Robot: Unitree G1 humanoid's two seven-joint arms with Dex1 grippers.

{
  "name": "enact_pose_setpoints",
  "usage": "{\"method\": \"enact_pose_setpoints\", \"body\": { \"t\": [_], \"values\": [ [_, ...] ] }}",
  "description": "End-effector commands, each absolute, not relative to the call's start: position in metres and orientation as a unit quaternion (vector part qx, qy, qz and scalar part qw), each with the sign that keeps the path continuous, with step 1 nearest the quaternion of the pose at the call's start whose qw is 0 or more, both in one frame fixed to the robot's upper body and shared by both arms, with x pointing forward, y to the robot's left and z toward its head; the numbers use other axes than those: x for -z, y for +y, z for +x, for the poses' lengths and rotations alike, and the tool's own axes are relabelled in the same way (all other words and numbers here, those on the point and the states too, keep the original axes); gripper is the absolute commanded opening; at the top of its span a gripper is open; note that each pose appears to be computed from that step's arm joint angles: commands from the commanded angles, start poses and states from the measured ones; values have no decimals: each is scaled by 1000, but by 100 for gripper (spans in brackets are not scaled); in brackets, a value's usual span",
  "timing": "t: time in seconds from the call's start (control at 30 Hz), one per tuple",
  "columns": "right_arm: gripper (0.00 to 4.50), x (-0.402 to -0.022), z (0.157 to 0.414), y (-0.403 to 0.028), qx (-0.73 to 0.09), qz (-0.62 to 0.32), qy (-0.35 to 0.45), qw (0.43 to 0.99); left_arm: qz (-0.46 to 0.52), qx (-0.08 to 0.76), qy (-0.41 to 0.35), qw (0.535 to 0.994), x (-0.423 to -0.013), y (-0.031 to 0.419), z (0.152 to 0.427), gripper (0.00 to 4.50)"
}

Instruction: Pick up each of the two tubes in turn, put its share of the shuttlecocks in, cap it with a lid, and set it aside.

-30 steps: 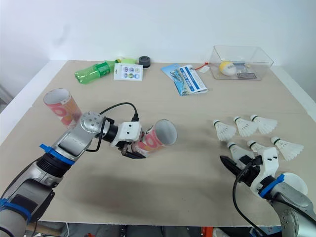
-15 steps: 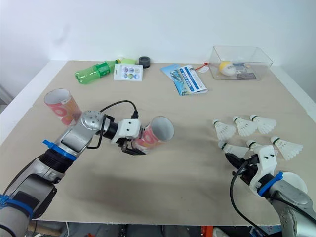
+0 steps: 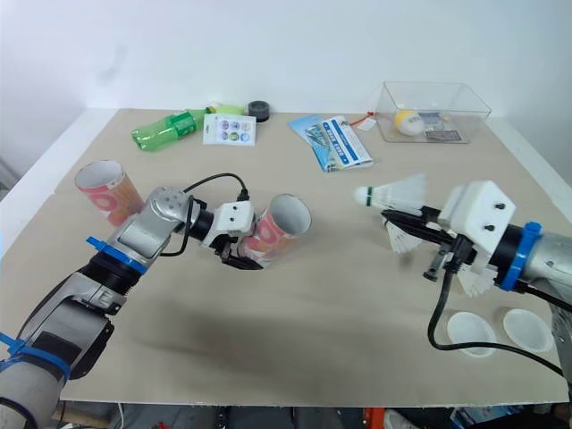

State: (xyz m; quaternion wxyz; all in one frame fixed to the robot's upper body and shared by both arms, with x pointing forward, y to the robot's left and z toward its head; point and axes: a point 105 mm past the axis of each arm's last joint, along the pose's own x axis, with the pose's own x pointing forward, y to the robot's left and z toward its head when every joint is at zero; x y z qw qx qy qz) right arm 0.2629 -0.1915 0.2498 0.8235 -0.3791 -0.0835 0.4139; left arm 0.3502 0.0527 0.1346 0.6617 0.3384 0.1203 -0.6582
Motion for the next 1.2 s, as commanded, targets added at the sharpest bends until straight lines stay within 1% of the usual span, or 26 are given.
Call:
{"method": "enact_pose_setpoints", "body": {
  "t": [0.03, 0.17, 0.27, 0.47, 0.57, 0.67, 0.7, 0.73, 0.77, 0.8, 0.9, 0.97, 1.0, 1.07, 1.2],
  "values": [
    [5, -260, 265, -158, -463, -462, -124, 746, 333, 657, 102, 668, -152, 50, 348, 365],
    [5, -265, 275, -139, -494, -517, -144, 684, 340, 650, 107, 672, -155, 53, 348, 365],
    [5, -262, 283, -135, -503, -552, -145, 649, 343, 645, 109, 675, -154, 54, 348, 365],
    [5, -258, 289, -126, -516, -589, -162, 600, 344, 641, 107, 677, -155, 54, 346, 365],
    [5, -258, 295, -120, -519, -603, -170, 581, 343, 640, 104, 680, -157, 53, 346, 365],
    [97, -261, 299, -114, -525, -604, -182, 572, 344, 637, 103, 682, -157, 52, 347, 365],
    [142, -264, 299, -112, -526, -603, -189, 569, 345, 636, 103, 683, -157, 53, 347, 365],
    [211, -267, 299, -111, -527, -602, -193, 568, 345, 635, 104, 683, -157, 53, 347, 365],
    [239, -268, 298, -110, -528, -601, -197, 566, 345, 634, 105, 684, -157, 53, 347, 365],
    [306, -270, 298, -110, -528, -602, -200, 565, 344, 634, 105, 684, -157, 54, 347, 365],
    [448, -276, 293, -112, -534, -587, -212, 571, 343, 633, 110, 685, -156, 56, 347, 365],
    [448, -280, 290, -113, -533, -564, -221, 590, 343, 631, 113, 687, -155, 58, 347, 365],
    [448, -284, 289, -118, -530, -537, -224, 617, 342, 630, 115, 688, -154, 59, 348, 365],
    [448, -287, 288, -128, -528, -503, -213, 650, 340, 627, 117, 691, -153, 61, 350, 365],
    [448, -303, 288, -153, -487, -430, -215, 729, 339, 626, 121, 692, -149, 61, 350, 365]
  ]
}}
